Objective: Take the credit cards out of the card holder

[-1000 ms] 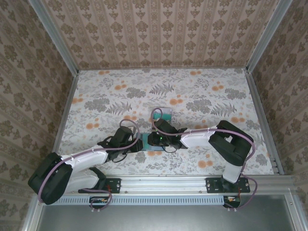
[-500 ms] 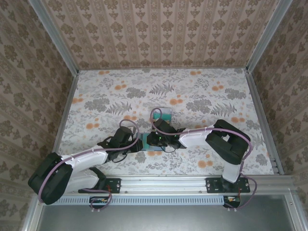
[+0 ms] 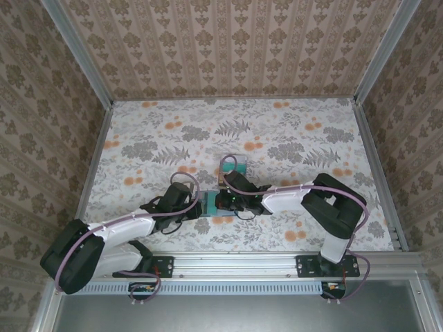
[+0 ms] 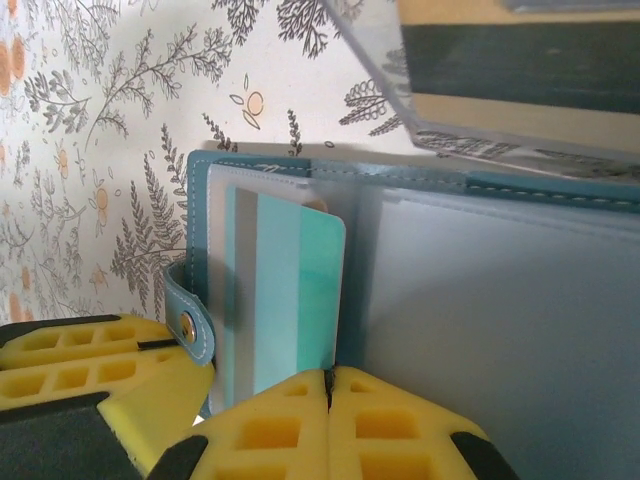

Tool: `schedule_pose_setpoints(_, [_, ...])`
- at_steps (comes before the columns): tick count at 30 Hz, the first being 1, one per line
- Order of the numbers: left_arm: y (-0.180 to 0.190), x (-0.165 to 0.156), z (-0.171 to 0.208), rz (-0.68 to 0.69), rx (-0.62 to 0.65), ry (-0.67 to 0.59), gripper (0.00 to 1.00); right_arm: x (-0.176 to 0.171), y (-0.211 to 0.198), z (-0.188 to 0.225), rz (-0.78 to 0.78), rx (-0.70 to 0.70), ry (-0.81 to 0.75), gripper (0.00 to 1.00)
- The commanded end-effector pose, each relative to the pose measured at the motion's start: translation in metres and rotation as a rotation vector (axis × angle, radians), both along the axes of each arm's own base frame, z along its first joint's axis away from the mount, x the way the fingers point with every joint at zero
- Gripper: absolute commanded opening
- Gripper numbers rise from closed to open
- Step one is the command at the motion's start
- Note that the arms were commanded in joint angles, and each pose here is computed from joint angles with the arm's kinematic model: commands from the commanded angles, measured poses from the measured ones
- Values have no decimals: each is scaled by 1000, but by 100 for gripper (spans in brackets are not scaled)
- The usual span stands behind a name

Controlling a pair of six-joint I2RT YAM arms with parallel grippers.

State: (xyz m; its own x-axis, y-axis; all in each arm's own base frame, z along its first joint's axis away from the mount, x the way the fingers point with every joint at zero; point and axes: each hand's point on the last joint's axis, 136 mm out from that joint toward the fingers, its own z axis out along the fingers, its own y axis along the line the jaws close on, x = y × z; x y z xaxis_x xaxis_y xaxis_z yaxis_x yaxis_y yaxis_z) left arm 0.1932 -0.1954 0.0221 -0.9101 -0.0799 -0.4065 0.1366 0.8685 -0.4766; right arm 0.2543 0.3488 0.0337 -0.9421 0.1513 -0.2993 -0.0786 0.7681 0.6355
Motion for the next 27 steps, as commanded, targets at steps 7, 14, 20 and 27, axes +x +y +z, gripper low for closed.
schedule_pose_setpoints(7, [14,-8,-10,33,48,49,11,-3,-36,8,-50,-34,-10,0])
schedule_pose_setpoints(14, [11,-6,6,16,16,11,11,-6,-62,25,-61,-41,-51,0])
schedule_pose_setpoints(20, [4,-3,39,-13,-47,-63,20,-7,-83,68,7,-121,-160,0])
schedule_pose_setpoints(27, [5,-5,64,-29,-92,-127,65,0,-88,134,221,-268,-394,0])
